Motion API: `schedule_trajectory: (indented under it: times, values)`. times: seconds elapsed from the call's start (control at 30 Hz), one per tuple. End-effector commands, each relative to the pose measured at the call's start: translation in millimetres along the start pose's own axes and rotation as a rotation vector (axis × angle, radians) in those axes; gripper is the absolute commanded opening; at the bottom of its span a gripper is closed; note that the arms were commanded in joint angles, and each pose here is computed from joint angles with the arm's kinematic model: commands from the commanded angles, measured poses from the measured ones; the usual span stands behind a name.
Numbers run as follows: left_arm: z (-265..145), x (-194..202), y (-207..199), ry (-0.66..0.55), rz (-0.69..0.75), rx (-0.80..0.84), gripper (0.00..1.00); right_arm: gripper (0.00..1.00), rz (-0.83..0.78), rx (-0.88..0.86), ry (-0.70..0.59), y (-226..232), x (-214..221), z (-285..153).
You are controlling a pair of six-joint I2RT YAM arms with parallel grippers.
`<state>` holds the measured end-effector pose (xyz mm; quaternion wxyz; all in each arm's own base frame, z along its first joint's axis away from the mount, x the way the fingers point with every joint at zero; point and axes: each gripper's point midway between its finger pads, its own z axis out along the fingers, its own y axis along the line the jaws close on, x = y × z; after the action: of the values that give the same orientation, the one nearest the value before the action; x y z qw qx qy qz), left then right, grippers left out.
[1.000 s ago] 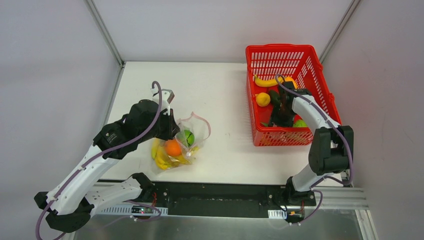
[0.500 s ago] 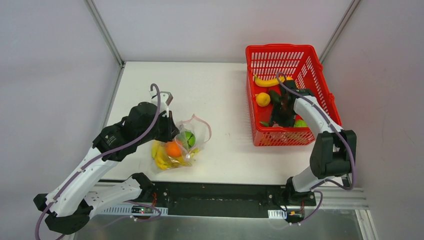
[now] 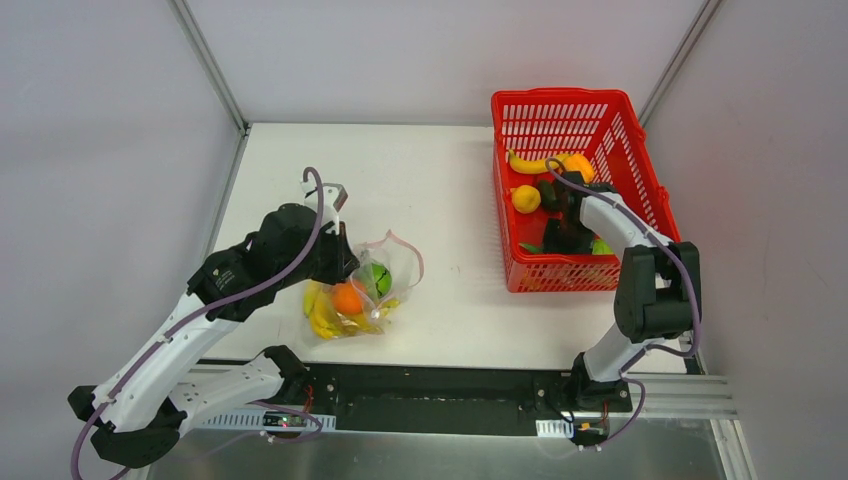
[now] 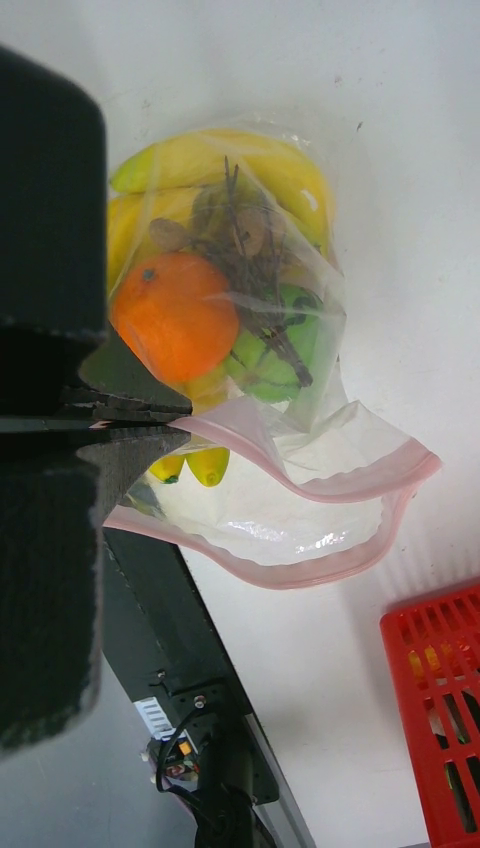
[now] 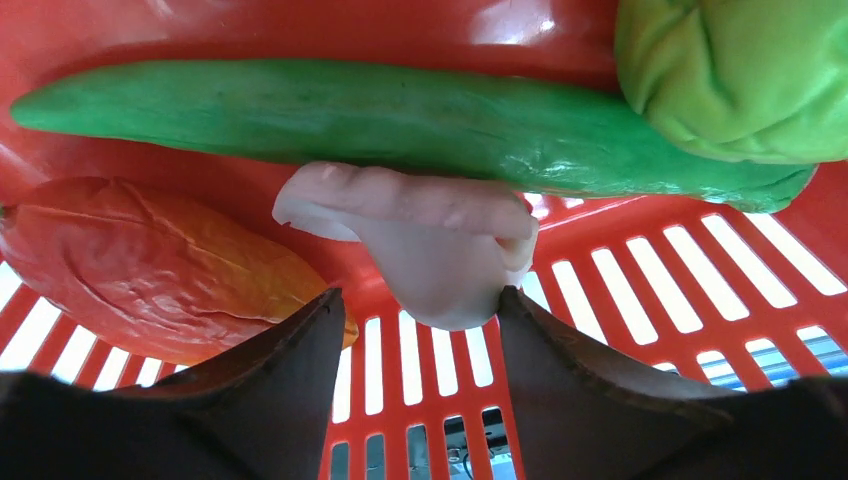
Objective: Place the food in the zip-top bag and seal the zipper
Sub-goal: Pick up the fake vegetable from the bin.
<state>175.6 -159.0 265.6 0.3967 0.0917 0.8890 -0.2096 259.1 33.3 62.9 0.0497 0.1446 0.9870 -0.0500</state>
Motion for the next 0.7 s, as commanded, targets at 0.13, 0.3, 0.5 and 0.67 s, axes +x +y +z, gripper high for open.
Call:
schedule_trajectory:
  times: [0.13,0.3,0.5,0.67]
  values:
    - [-5.3,-9.3,-1.7,-0.038,-0.009,0.013,0.00,0.53,-0.015,-0.003,-0.012,-1.0,-2.6,4.0]
    - [-6.4,-8.7,-2.3,-0.040,-0.016,0.018,0.00,0.49,-0.017,-0.016,0.006,1.7,1.8,10.6]
    - [-7.4,-7.1,-1.9,-0.042,-0.029,0.021,0.00,0.58,-0.002,0.020,-0.041,-4.0,-7.5,9.3]
    - [-6.6,-8.2,-1.7,-0.047,-0.033,0.017,0.00,0.48,-0.012,0.010,-0.061,-1.0,-13.7,13.6]
